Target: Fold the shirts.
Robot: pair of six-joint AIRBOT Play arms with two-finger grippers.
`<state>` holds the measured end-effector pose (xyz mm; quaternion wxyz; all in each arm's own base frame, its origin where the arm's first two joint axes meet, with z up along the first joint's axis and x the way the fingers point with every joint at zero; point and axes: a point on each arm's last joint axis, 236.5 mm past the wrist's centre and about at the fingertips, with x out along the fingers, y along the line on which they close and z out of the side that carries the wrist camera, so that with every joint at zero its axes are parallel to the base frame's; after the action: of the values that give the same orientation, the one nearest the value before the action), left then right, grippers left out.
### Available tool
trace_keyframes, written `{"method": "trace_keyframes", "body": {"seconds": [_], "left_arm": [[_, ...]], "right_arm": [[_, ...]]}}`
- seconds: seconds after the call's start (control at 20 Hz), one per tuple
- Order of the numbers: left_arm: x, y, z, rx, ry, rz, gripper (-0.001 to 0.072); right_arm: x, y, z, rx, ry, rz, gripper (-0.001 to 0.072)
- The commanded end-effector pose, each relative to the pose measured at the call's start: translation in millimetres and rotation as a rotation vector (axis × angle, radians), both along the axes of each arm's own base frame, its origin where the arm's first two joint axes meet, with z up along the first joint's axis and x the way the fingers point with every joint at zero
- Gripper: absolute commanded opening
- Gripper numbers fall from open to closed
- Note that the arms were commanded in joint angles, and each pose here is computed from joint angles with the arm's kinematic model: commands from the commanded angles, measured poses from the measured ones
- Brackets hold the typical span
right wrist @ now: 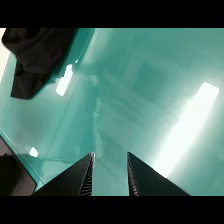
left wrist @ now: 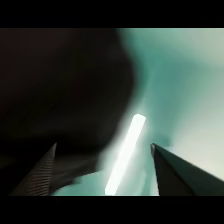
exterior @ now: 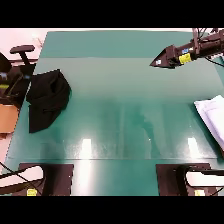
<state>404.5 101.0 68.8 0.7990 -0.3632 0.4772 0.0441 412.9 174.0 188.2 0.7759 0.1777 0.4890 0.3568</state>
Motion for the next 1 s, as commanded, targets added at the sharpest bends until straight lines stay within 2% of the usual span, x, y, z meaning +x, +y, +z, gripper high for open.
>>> {"method": "trace_keyframes", "body": {"seconds": [0.0, 0.2, 0.4, 0.45, 0.5, 0.55, 0.75, 0.95], "left_arm": [[-41.9, 60.0, -54.1, 0.109, 0.171, 0.168, 0.0687], [-27.6, 71.1, -68.9, 0.115, 0.139, 0.209, 0.0687], [-14.1, 48.1, -109.7, -0.048, 0.181, 0.177, 0.0685], [-10.4, 42.9, -115.4, -0.089, 0.183, 0.180, 0.0584], [-6.2, 38.0, -116.7, -0.114, 0.170, 0.167, 0.0175], [1.7, 30.9, -110.4, -0.130, 0.121, 0.123, 0.0023], [41.0, -17.7, -38.1, -0.330, -0.098, -0.015, 0.0021], [71.9, -128.2, 94.7, -0.457, -0.338, -0.359, 0.0020]], "right_arm": [[3.4, -8.2, -1.0, -0.002, 0.002, -0.020, 0.0264], [0.5, 8.4, -0.1, -0.002, -0.011, 0.008, 0.0264], [-3.4, 28.3, 1.8, 0.003, -0.028, 0.040, 0.0264], [-4.9, 31.7, 1.7, 0.003, -0.028, 0.048, 0.0265], [-6.2, 34.5, 1.7, 0.004, -0.029, 0.054, 0.0264], [-6.4, 34.8, 1.6, 0.003, -0.028, 0.055, 0.0264], [0.8, 28.1, 2.9, 0.007, -0.035, 0.021, 0.0264], [20.2, 5.5, -3.4, 0.023, -0.029, -0.082, 0.0265]]}}
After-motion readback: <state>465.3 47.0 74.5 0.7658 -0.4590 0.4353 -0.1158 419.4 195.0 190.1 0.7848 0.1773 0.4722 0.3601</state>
